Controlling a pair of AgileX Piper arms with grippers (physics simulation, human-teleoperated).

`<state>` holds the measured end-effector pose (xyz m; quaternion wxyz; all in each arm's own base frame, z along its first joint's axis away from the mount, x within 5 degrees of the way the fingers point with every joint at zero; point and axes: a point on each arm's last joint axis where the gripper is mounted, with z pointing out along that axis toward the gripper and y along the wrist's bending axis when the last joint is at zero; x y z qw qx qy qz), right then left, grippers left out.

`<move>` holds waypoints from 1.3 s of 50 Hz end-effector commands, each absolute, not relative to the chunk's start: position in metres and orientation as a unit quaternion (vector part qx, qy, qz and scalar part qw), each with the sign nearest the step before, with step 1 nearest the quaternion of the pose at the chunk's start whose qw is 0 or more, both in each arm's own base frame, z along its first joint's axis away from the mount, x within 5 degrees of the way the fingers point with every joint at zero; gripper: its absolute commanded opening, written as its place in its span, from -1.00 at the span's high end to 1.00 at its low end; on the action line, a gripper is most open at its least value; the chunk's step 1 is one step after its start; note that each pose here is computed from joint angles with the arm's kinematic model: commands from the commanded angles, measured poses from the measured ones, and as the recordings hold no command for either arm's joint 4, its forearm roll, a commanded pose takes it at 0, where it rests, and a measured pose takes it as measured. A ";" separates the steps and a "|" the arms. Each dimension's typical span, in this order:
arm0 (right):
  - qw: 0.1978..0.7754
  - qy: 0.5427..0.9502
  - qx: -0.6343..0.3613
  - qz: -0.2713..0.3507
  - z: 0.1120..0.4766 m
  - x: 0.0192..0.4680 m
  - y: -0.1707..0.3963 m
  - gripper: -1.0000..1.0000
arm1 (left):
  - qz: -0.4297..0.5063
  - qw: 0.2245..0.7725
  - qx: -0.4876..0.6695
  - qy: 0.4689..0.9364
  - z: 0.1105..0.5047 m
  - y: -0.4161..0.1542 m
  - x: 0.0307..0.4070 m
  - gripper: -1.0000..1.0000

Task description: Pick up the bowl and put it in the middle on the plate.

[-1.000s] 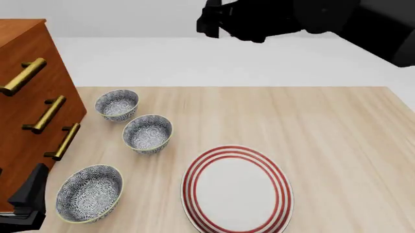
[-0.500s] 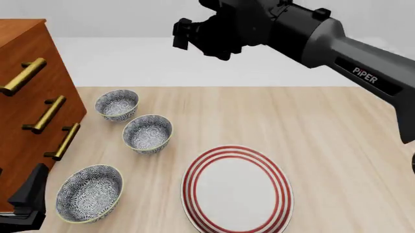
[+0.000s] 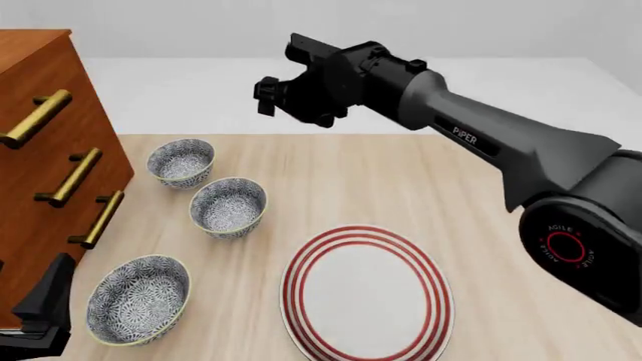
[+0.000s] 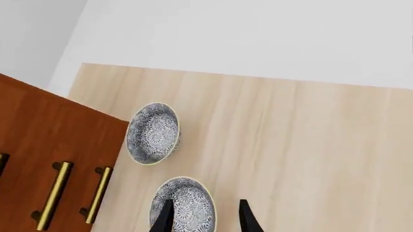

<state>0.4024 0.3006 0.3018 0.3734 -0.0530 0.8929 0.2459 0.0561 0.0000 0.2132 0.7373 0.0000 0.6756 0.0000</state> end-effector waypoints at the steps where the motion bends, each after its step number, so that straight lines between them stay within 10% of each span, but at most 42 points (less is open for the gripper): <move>1: 0.357 0.903 -0.058 0.230 0.271 0.417 0.308 -1.00 | 0.000 0.737 0.000 0.676 0.213 0.000 0.056 -1.00; 65: 0.293 0.928 -0.106 0.202 0.175 0.396 0.344 -1.00 | 0.000 0.737 0.000 0.676 0.213 0.000 0.056 -1.00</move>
